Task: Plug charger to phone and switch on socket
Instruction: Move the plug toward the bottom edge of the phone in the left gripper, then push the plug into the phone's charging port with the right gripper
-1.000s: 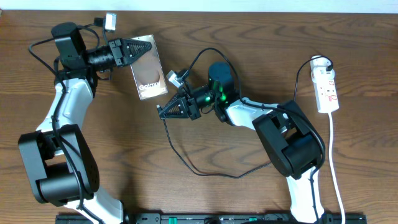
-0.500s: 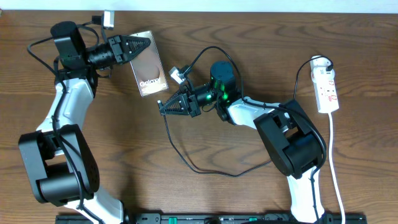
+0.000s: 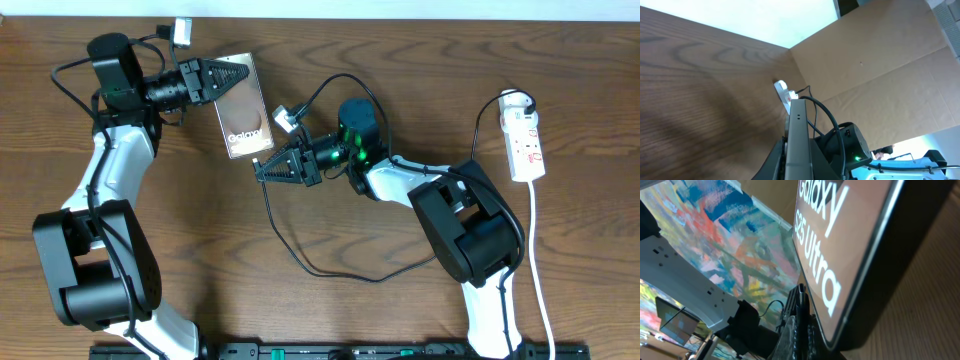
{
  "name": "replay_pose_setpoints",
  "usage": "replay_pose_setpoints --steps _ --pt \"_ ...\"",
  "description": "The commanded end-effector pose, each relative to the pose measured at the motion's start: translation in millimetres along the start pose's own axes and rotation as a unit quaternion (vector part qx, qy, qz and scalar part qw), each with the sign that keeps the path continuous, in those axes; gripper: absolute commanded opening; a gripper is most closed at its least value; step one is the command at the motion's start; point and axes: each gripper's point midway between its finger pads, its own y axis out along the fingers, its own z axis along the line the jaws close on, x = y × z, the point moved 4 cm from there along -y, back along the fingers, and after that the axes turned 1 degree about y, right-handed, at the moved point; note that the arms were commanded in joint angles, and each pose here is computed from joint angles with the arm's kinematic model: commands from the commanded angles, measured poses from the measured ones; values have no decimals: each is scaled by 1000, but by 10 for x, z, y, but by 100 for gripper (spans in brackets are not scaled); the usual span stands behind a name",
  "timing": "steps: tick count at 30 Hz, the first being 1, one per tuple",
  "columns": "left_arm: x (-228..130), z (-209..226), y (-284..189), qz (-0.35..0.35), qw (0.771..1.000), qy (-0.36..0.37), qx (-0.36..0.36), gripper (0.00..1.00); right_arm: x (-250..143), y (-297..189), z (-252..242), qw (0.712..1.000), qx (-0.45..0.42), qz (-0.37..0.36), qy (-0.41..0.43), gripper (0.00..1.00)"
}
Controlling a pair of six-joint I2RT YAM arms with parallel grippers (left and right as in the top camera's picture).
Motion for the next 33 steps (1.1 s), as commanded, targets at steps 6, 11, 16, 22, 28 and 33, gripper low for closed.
replay_pose_setpoints --steps 6,11,16,22,28,33 --pt "-16 -148 2 20 999 8 -29 7 93 -41 11 1000 -5 -13 -8 1" --pt "-18 -149 6 21 999 8 -30 7 101 -39 24 1000 -3 -13 -12 1" --pt "-43 -171 68 27 999 9 -34 7 102 -39 24 1000 -4 -14 -10 1" --pt "-54 -177 111 29 999 9 -33 7 102 -41 23 1000 -4 -14 -10 1" --pt "-55 -178 111 29 999 9 -33 8 107 -54 19 1000 -5 -15 -10 1" --pt "-60 -185 110 31 999 9 -36 7 117 -85 9 1000 -7 -17 -10 1"
